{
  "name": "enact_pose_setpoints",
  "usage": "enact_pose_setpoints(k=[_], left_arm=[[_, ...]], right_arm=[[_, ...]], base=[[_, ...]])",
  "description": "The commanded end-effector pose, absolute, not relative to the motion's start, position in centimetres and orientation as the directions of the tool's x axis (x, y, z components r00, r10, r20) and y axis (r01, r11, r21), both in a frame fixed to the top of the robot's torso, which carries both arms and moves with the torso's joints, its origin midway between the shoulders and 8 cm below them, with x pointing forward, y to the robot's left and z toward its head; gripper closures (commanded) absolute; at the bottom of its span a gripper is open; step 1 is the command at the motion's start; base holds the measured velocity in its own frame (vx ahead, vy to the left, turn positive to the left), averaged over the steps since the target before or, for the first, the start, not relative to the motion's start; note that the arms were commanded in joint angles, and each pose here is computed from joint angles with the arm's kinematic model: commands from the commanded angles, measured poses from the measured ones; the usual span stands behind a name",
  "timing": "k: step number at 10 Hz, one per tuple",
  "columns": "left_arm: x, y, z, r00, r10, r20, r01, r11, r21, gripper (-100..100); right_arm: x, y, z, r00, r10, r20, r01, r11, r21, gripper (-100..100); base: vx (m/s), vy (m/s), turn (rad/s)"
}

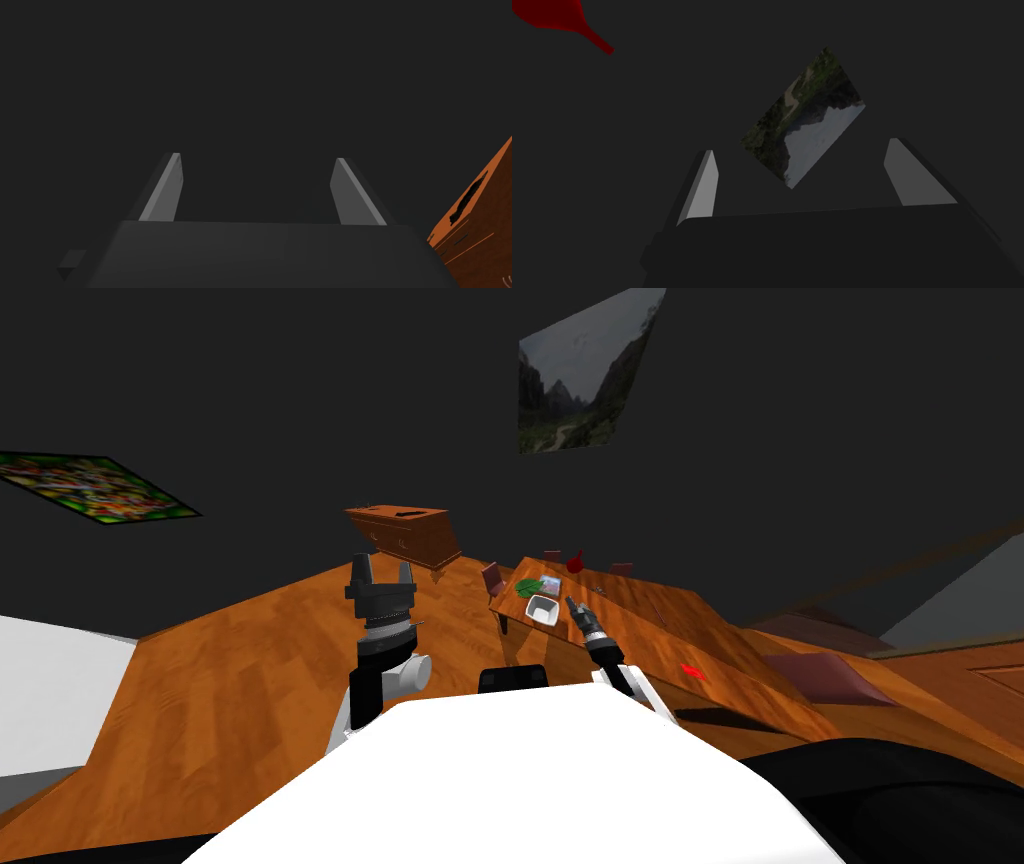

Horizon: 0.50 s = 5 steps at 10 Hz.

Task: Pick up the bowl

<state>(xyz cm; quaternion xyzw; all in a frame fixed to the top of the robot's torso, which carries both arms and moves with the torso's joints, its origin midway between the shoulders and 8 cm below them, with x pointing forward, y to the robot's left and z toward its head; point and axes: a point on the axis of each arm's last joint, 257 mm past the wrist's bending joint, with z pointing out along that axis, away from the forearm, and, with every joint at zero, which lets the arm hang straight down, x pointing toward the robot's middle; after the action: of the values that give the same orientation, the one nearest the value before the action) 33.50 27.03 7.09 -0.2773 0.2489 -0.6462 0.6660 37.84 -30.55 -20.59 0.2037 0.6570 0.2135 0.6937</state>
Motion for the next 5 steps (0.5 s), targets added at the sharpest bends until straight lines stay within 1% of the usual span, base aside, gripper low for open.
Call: enact_pose_setpoints(k=[1, 2, 3, 4, 5], left_arm=[[33.5, 27.0, 7.1, 0.041, -0.999, 0.027, 0.723, 0.011, -0.691, 0], [33.5, 27.0, 7.1, 0.041, -0.999, 0.027, 0.723, 0.011, -0.691, 0], [33.5, 27.0, 7.1, 0.041, -0.999, 0.027, 0.723, 0.011, -0.691, 0], [33.5, 27.0, 7.1, 0.041, -0.999, 0.027, 0.723, 0.011, -0.691, 0], [33.5, 27.0, 7.1, 0.041, -0.999, 0.027, 0.723, 0.011, -0.691, 0]], right_arm=[[37.1, -31.3, -23.7, -0.008, 0.493, -0.87, 0.028, 0.87, 0.492, -100], [37.1, -31.3, -23.8, -0.011, 0.483, -0.876, 0.027, 0.876, 0.482, -100], [36.4, -32.2, -26.2, -0.063, 0.421, -0.905, 0.069, 0.906, 0.417, -100], [36.4, -32.2, -26.3, -0.064, 0.416, -0.907, 0.068, 0.908, 0.412, -100], [35.5, -33.2, -28.7, -0.122, 0.35, -0.929, 0.103, 0.935, 0.339, -100]], base=[[-0.014, -0.017, 0.172], [-0.011, -0.012, 0.089], [-0.009, -0.003, 0.184], [-0.005, -0.005, 0.127], [-0.003, 0.001, 0.166]])
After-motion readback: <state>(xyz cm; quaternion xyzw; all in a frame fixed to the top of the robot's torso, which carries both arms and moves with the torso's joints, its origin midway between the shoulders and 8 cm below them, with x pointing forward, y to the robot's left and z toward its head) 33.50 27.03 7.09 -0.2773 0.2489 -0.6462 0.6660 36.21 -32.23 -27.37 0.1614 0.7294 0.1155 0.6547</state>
